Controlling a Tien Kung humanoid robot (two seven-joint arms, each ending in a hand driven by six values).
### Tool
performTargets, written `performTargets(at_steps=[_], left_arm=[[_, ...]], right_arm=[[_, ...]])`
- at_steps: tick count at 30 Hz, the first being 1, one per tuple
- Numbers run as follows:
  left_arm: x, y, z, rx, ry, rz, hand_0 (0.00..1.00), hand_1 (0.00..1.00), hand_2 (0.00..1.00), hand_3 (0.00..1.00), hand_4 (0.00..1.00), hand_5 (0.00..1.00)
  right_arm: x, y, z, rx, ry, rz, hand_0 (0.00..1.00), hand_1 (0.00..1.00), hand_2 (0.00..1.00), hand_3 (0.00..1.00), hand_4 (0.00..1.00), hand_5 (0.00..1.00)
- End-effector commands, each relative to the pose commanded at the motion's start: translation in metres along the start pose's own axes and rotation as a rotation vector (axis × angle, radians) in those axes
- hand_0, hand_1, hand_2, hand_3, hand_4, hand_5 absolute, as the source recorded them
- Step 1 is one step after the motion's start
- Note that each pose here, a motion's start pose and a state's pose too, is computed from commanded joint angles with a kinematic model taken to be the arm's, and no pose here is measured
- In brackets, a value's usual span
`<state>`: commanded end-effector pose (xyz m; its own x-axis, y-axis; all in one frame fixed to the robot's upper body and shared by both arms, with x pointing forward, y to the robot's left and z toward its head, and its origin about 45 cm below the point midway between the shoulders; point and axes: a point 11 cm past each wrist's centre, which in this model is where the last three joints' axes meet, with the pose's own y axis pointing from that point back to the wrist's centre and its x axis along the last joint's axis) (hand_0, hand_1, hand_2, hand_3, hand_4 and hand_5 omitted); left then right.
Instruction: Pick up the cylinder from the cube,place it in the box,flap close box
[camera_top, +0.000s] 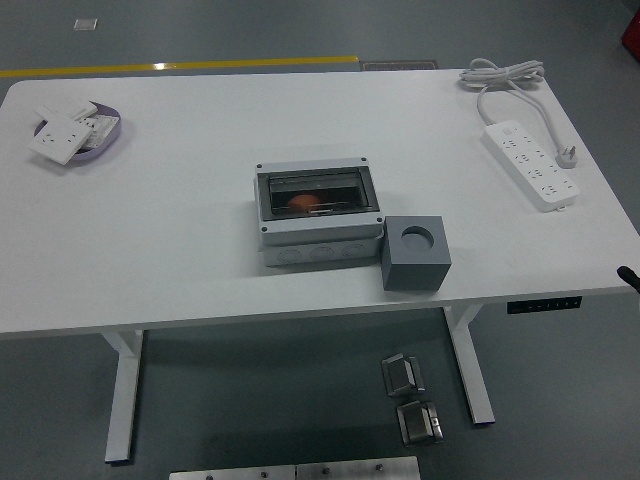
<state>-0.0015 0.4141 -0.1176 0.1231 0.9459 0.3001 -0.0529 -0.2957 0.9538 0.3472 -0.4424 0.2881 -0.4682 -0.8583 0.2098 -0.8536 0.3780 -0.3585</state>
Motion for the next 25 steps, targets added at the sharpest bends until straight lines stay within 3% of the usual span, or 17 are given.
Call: performTargets(at_steps=[25], left_arm=[[0.0004,0.0,-0.0011,0.007,0.0,-0.004,0.596,0.621,0.568,0.603,0.639,0.291]], right_arm=[[-0.0017,-0.0002,0.0,-0.001,0.011,-0.003,0.742,0.716,0.725,0.701,0.79,0.361]])
